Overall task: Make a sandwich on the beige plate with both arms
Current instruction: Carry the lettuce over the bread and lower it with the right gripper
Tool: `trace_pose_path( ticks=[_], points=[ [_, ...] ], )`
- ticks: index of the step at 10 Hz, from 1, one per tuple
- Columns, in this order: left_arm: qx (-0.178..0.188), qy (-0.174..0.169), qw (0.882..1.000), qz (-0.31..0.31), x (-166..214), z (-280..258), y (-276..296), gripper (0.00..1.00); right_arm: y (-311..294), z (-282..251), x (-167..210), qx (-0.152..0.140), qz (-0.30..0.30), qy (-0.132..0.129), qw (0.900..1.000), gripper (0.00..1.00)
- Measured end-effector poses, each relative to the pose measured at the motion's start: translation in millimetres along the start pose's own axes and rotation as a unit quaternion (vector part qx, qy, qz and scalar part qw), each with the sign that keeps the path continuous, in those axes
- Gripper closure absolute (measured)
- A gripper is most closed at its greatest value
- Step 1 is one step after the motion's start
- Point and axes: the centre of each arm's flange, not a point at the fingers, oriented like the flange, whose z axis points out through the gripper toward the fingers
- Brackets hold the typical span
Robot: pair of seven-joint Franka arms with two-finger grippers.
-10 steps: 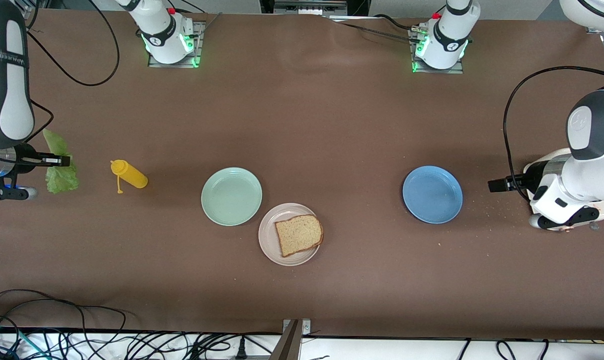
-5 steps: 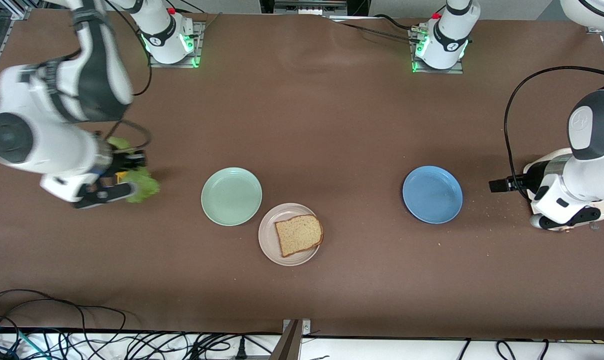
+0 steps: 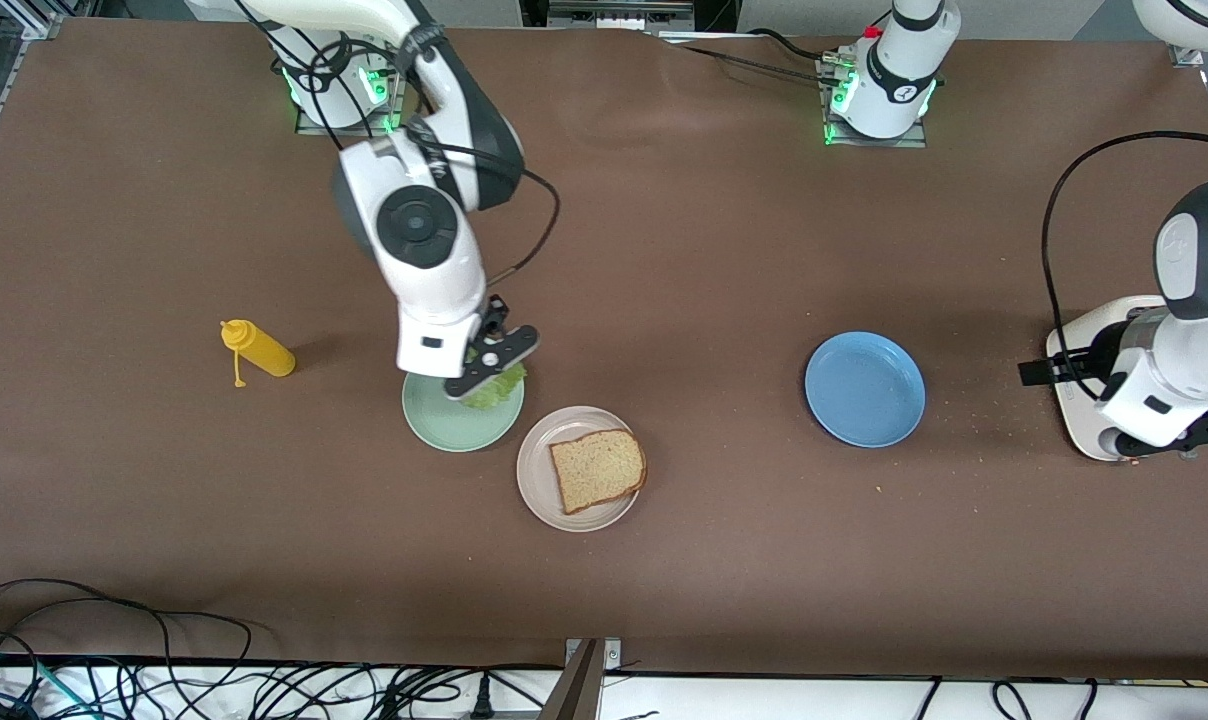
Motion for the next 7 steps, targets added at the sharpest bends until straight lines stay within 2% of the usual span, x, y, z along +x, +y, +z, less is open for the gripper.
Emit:
trace_pose_path(
  ticks=[2, 4, 7],
  points=[
    [-0.005, -0.003, 1.0, 0.001, 5, 4, -44, 0.0, -22, 27, 21, -0.008, -0.04, 0.048, 0.998, 0.91],
    [-0.013, -0.007, 1.0, 0.002, 7, 9, -87, 0.0, -31, 63, 40, -0.026, -0.096, 0.103, 0.99, 0.91],
    [-0.019, -0.008, 1.0, 0.014, 8, 13, -120, 0.0, -44, 95, 56, -0.043, -0.124, 0.168, 0.977, 0.91]
  ],
)
